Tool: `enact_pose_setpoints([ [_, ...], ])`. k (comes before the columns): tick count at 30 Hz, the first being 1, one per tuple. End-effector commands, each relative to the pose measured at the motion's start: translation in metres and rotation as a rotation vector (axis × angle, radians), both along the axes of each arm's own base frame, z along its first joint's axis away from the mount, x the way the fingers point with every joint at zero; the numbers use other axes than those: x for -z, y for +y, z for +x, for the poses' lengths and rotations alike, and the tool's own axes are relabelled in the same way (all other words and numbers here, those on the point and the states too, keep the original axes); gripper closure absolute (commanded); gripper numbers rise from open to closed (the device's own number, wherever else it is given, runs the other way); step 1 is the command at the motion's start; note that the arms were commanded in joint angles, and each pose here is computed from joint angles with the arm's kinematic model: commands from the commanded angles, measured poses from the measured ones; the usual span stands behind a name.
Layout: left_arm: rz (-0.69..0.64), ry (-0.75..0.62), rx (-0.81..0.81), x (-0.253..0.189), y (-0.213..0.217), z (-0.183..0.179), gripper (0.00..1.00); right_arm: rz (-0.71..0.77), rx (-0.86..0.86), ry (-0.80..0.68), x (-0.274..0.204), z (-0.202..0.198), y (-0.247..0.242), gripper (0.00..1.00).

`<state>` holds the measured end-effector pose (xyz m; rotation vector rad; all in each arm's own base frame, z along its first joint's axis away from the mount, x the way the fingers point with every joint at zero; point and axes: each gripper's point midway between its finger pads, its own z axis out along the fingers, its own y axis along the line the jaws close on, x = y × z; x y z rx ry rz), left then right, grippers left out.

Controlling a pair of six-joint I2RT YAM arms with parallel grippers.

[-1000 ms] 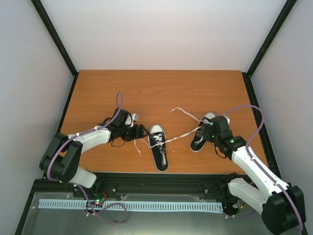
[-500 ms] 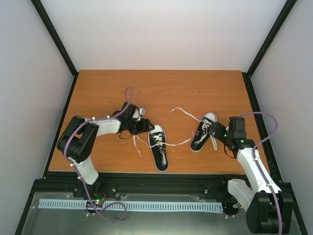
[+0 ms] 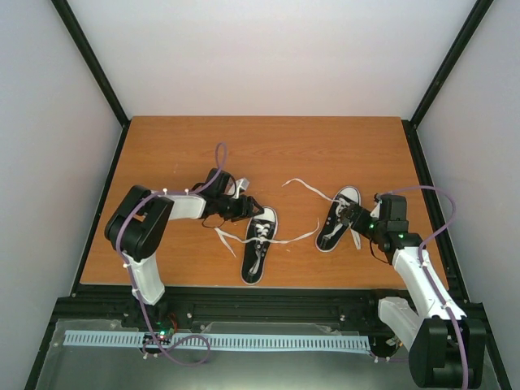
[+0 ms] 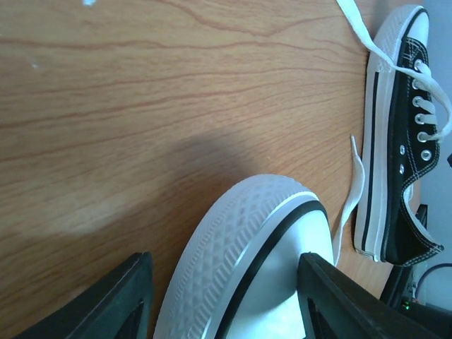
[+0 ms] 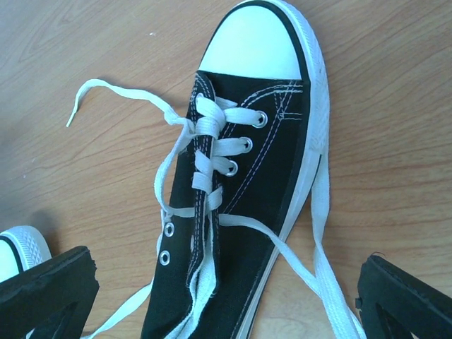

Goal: Tie the shoes
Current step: Tie the shoelace on the shoe, then adjust the shoe at the center of the board.

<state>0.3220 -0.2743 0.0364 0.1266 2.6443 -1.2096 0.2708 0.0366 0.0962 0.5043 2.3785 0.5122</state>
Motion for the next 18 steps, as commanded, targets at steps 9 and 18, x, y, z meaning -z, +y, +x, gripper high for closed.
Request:
enact_pose_setpoints([
  [9, -0.004, -0.014, 0.042, 0.004, -0.012, -0.008, 0.63, 0.122, -0.277, -0.131, -0.033, 0.003, 0.062, 0.03],
  [18, 0.033, -0.168, -0.03, -0.037, 0.004, 0.0, 0.58, 0.154, -0.52, -0.084, -0.024, 0.023, 0.185, 0.09],
])
